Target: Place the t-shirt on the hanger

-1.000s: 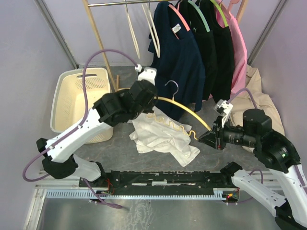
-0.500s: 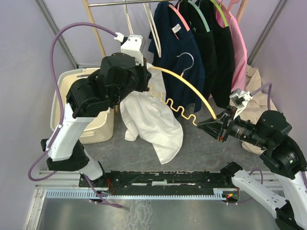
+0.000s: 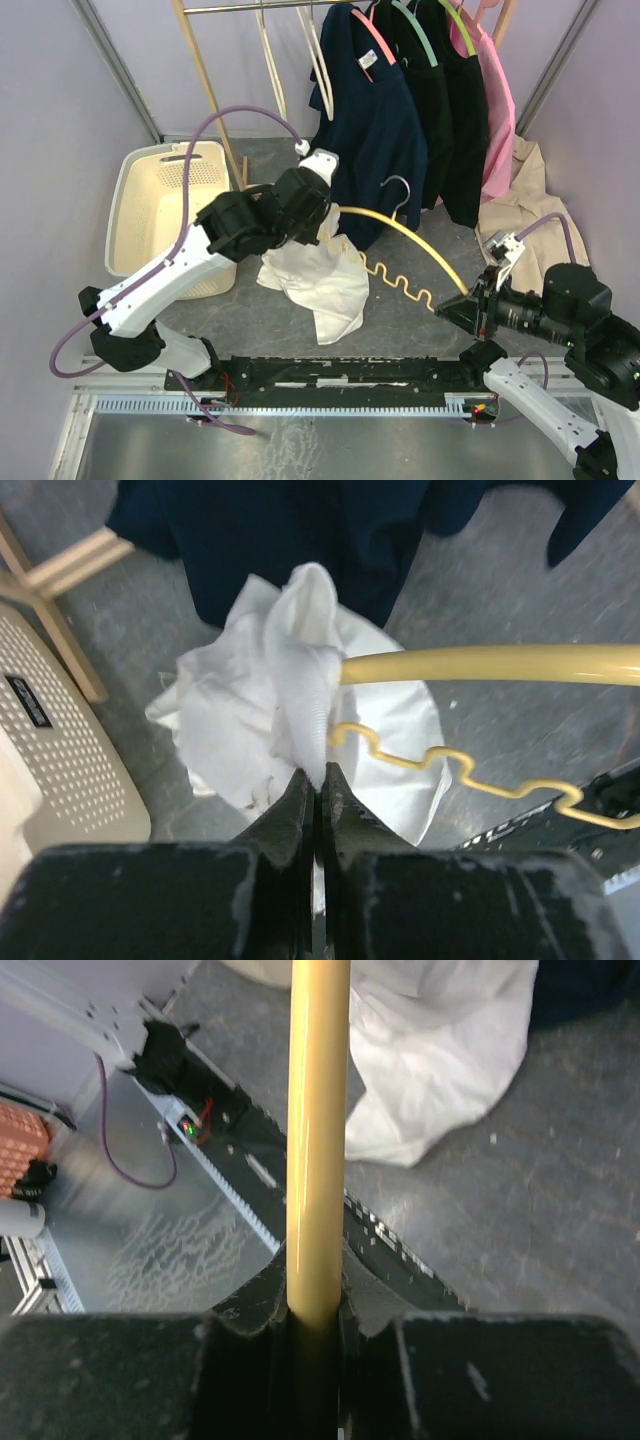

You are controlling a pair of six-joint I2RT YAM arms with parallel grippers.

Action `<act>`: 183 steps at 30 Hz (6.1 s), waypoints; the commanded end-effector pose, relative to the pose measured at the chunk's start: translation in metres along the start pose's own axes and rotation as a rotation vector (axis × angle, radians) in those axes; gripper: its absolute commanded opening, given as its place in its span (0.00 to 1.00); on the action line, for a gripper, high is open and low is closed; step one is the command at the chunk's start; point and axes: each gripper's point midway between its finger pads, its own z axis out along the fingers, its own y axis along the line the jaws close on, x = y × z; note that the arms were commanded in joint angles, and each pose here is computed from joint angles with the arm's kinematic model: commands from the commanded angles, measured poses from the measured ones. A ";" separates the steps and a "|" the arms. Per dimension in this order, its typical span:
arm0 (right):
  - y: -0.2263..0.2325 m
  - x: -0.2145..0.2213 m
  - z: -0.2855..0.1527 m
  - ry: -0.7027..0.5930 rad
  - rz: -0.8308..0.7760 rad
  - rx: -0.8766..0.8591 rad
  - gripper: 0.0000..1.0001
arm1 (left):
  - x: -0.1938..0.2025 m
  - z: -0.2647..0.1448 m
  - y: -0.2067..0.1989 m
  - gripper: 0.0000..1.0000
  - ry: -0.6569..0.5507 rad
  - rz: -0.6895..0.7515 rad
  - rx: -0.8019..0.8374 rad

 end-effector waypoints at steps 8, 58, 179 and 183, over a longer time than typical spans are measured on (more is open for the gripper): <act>0.000 0.063 -0.026 0.216 0.063 0.004 0.02 | 0.091 0.035 -0.004 0.03 0.116 -0.113 0.016; -0.009 0.005 0.047 0.132 -0.308 -0.157 0.02 | -0.011 -0.021 0.035 0.03 -0.108 -0.025 -0.132; 0.040 0.000 0.043 -0.460 0.041 -0.620 0.01 | -0.060 -0.146 -0.081 0.80 -0.452 0.095 0.148; 0.044 0.000 0.049 -0.417 0.045 -0.657 0.01 | -0.069 -0.147 -0.080 0.82 -0.482 0.123 0.133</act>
